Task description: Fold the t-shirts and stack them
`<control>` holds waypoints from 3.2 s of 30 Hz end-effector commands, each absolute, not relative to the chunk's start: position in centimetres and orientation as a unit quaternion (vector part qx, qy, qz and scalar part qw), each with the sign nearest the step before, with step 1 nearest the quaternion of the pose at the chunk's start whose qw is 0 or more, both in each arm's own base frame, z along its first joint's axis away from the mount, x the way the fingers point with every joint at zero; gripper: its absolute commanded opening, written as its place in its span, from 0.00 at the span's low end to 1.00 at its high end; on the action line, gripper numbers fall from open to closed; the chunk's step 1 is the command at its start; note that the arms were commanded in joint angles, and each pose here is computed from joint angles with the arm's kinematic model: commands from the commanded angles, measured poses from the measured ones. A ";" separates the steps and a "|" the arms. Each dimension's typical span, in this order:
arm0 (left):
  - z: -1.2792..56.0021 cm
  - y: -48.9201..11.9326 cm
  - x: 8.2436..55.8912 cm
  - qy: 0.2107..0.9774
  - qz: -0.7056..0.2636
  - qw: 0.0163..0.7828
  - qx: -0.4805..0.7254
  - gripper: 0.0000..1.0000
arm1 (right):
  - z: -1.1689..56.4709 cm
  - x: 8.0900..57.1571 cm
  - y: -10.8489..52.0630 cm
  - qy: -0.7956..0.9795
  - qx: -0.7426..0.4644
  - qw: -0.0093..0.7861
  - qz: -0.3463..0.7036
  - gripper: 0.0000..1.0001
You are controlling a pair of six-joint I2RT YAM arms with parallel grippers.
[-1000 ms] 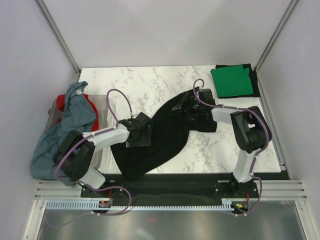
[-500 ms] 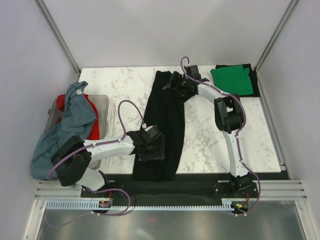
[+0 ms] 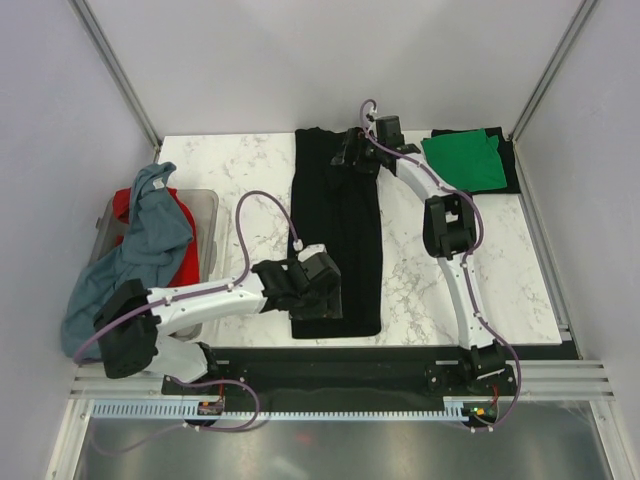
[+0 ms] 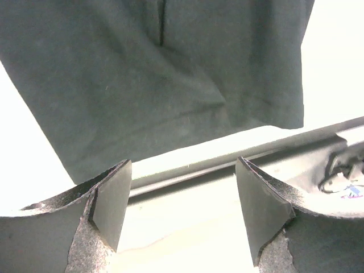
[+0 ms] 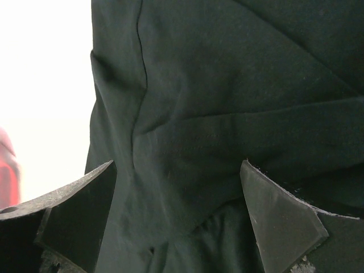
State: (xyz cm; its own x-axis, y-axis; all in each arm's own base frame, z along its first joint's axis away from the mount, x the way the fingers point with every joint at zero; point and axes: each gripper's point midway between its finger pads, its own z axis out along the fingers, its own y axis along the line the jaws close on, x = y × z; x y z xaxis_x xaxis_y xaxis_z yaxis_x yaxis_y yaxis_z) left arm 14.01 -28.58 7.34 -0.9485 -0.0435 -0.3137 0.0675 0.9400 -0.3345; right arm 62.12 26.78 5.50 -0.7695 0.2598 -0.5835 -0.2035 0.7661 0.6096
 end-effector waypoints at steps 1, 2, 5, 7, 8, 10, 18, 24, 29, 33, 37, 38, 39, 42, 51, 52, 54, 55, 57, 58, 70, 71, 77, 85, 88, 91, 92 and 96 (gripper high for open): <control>11.5 -28.1 14.5 0.960 -0.185 0.211 -0.015 0.80 | 9.1 59.9 25.5 0.888 -0.027 0.342 0.305 0.98; 11.7 -27.5 14.3 0.961 -0.177 0.212 -0.014 0.80 | 10.3 59.6 25.2 0.888 -0.032 0.350 0.296 0.98; 13.2 -26.0 14.6 0.956 -0.172 0.239 -0.021 0.80 | 17.8 59.2 23.0 0.878 -0.038 0.408 0.249 0.98; 13.7 -23.9 14.7 0.955 -0.144 0.257 -0.028 0.81 | 22.4 57.7 20.9 0.876 -0.026 0.432 0.211 0.98; 13.8 -23.2 14.8 0.954 -0.138 0.265 -0.032 0.82 | 22.7 56.6 20.4 0.882 -0.023 0.426 0.201 0.98; 13.3 -21.9 14.4 0.956 -0.126 0.264 -0.037 0.82 | 26.4 53.6 18.9 0.880 -0.004 0.438 0.183 0.98; 10.0 -19.1 12.9 0.953 -0.133 0.258 -0.084 0.79 | 17.6 32.0 17.8 0.926 0.077 0.317 0.189 0.98; 8.2 -19.5 13.2 0.952 -0.139 0.262 -0.080 0.76 | 8.7 18.9 20.9 0.936 0.100 0.223 0.252 0.86; 6.7 -20.5 13.2 0.947 -0.166 0.259 -0.090 0.74 | 6.0 15.1 21.8 0.938 0.093 0.207 0.261 0.72; 4.8 -20.7 12.8 0.952 -0.163 0.244 -0.088 0.74 | 5.1 14.8 22.2 0.938 0.086 0.207 0.265 0.70; 3.7 -20.7 12.7 0.955 -0.155 0.238 -0.089 0.71 | 4.6 14.9 22.0 0.932 0.093 0.218 0.273 0.62; 3.2 -20.5 12.5 0.956 -0.153 0.234 -0.089 0.71 | 4.7 15.1 22.2 0.928 0.095 0.225 0.281 0.61; 3.2 -21.0 12.6 0.954 -0.163 0.235 -0.091 0.70 | 4.6 15.1 22.1 0.927 0.097 0.226 0.282 0.59; 2.3 -21.1 12.3 0.956 -0.167 0.226 -0.090 0.63 | 3.5 14.8 22.0 0.928 0.100 0.221 0.281 0.53; 3.0 -22.2 12.8 0.956 -0.167 0.228 -0.077 0.02 | 3.1 14.1 21.6 0.932 0.081 0.213 0.281 0.05; 3.8 -22.2 12.8 0.955 -0.169 0.230 -0.083 0.02 | 4.2 14.5 21.8 0.931 0.078 0.221 0.279 0.00; 5.4 -21.2 12.5 0.956 -0.158 0.227 -0.101 0.02 | 4.9 14.1 19.9 0.942 0.073 0.225 0.238 0.00; 7.1 -21.1 12.6 0.948 -0.181 0.239 -0.109 0.02 | 6.8 14.6 20.0 0.938 0.075 0.238 0.240 0.00; 9.0 -20.8 12.6 0.940 -0.202 0.249 -0.120 0.02 | 8.5 14.0 18.4 0.941 0.078 0.244 0.222 0.00; 9.8 -20.7 12.6 0.935 -0.216 0.255 -0.122 0.02 | 10.4 14.5 18.4 0.934 0.082 0.260 0.230 0.00; 9.8 -21.6 9.3 0.939 -0.261 0.194 -0.114 0.02 | 7.1 9.7 17.9 0.953 0.074 0.182 0.229 0.00; 9.9 -21.5 9.2 0.939 -0.260 0.196 -0.111 0.02 | 7.3 9.2 17.9 0.952 0.070 0.183 0.233 0.00; 12.8 -22.0 10.7 0.937 -0.243 0.245 -0.062 0.02 | 9.6 9.8 18.5 0.945 0.064 0.209 0.244 0.00; 19.1 -23.1 15.8 0.911 -0.201 0.361 -0.020 0.02 | 15.7 17.5 18.2 0.928 0.045 0.335 0.155 0.00; 21.1 -22.9 18.1 0.903 -0.185 0.387 -0.020 0.02 | 18.0 20.5 18.3 0.923 0.052 0.352 0.145 0.00; 22.5 -22.3 21.2 0.900 -0.165 0.403 -0.026 0.02 | 19.3 23.7 17.8 0.920 0.056 0.365 0.134 0.00; 22.6 -21.6 22.7 0.899 -0.156 0.407 -0.039 0.02 | 18.9 24.3 18.0 0.924 0.042 0.358 0.129 0.00; 22.0 -21.3 26.8 0.904 -0.138 0.402 -0.039 0.02 | 19.5 28.1 18.2 0.921 0.037 0.366 0.125 0.00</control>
State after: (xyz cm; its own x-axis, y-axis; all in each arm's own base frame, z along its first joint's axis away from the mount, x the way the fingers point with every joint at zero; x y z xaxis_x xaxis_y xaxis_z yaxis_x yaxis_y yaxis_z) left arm 23.75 -21.65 21.10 -0.7009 -0.2513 -0.6676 -0.0123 0.9400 -0.3409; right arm 25.50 17.80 18.05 -0.7541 0.2243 -0.6173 0.0532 0.9576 0.2830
